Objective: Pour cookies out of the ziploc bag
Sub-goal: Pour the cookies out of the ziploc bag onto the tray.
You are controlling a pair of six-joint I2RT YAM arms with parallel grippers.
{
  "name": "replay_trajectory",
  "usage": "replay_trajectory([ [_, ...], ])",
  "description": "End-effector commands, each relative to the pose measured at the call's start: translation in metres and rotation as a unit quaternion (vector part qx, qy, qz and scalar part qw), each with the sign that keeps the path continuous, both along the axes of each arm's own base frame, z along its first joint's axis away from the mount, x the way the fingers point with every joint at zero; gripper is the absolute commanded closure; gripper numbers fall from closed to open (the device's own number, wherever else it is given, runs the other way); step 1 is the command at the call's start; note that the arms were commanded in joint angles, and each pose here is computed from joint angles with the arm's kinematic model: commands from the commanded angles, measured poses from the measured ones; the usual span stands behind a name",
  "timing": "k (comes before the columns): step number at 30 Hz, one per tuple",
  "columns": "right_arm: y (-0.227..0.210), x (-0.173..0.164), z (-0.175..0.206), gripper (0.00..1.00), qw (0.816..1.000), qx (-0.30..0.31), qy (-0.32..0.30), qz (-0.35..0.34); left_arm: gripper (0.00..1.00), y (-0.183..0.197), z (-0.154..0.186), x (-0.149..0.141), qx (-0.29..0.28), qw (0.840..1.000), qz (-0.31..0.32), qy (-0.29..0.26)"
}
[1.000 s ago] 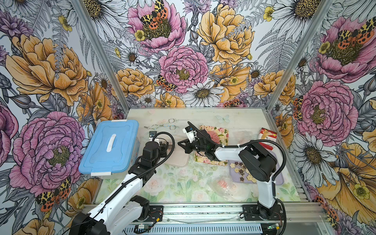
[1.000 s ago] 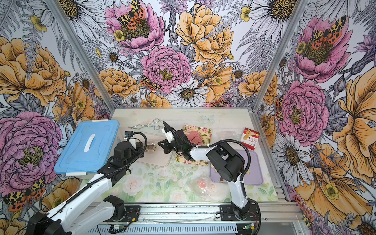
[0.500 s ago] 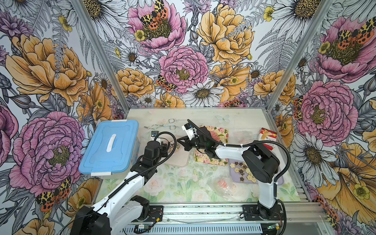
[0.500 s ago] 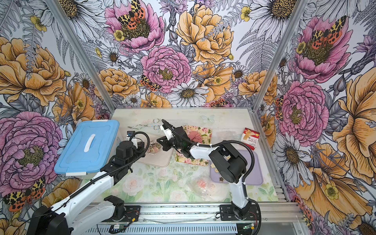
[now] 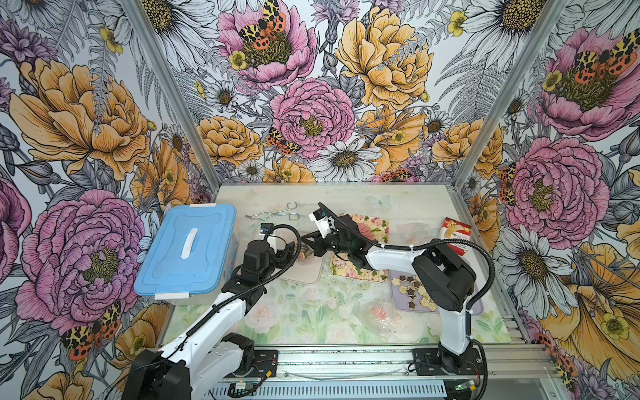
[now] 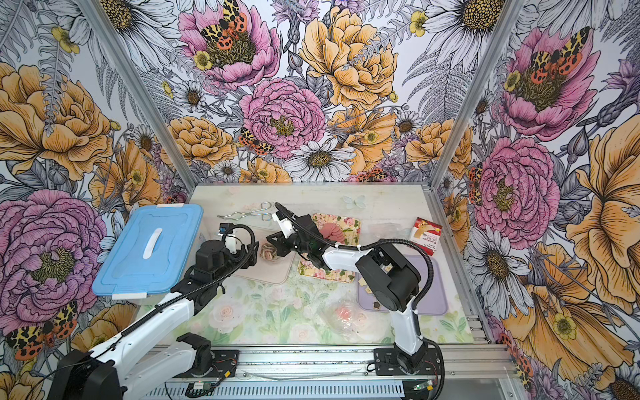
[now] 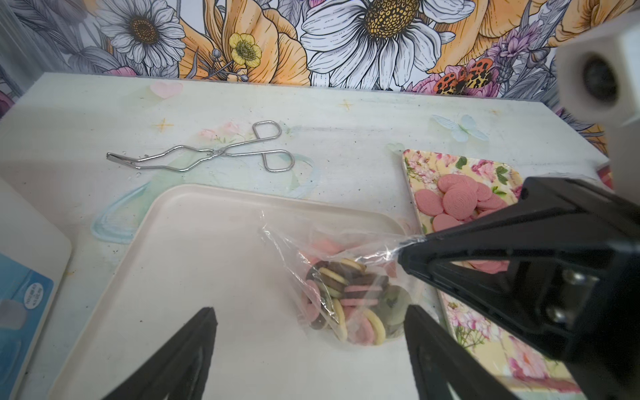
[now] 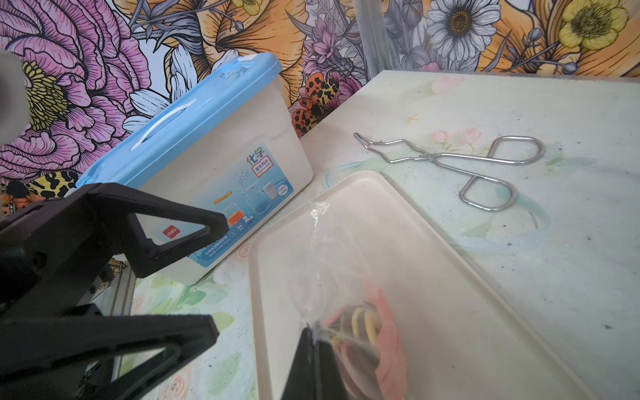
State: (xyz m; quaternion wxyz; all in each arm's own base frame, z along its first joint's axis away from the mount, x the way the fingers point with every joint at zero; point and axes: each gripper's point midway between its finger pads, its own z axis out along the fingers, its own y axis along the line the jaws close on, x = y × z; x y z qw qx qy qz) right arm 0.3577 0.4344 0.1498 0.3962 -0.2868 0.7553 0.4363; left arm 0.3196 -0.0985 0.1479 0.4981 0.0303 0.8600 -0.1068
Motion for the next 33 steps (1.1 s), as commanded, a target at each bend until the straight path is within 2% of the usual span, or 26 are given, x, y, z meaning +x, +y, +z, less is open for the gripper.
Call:
replay_trajectory([
  [1, 0.002, 0.0, 0.01, 1.0, 1.0, 0.012, -0.019, 0.008, 0.11, -0.013, -0.007, 0.008, -0.029, 0.999, -0.02, 0.031],
  [4, 0.001, 0.0, 0.013, 1.0, 1.0, 0.015, -0.021, 0.008, 0.08, -0.019, -0.017, 0.013, -0.035, 0.998, -0.026, 0.055],
  [13, 0.004, -0.006, 0.022, 1.0, 0.999, 0.036, -0.017, 0.023, 0.04, -0.015, -0.019, 0.024, -0.035, 0.999, -0.014, 0.035],
  [18, 0.003, -0.01, 0.027, 1.0, 0.998, 0.044, -0.021, 0.027, 0.06, -0.017, -0.031, 0.031, -0.039, 0.998, -0.011, 0.051],
  [23, 0.004, -0.013, 0.028, 1.0, 0.998, 0.049, -0.018, 0.034, 0.11, -0.014, -0.025, 0.033, -0.053, 0.998, -0.003, 0.018],
  [25, 0.005, -0.013, 0.029, 1.0, 0.998, 0.053, -0.017, 0.037, 0.15, -0.014, -0.025, 0.035, -0.061, 0.998, -0.006, 0.01],
  [28, 0.005, -0.013, 0.03, 1.0, 0.998, 0.056, -0.017, 0.036, 0.27, -0.018, -0.03, 0.037, -0.073, 0.997, -0.019, 0.019],
  [30, 0.005, -0.013, 0.028, 1.0, 0.998, 0.055, -0.015, 0.037, 0.44, -0.02, -0.032, 0.038, -0.072, 0.997, -0.024, 0.023],
  [33, 0.004, -0.011, 0.028, 1.0, 0.998, 0.059, -0.014, 0.032, 0.56, -0.021, -0.028, 0.037, -0.076, 0.997, -0.029, 0.014],
])
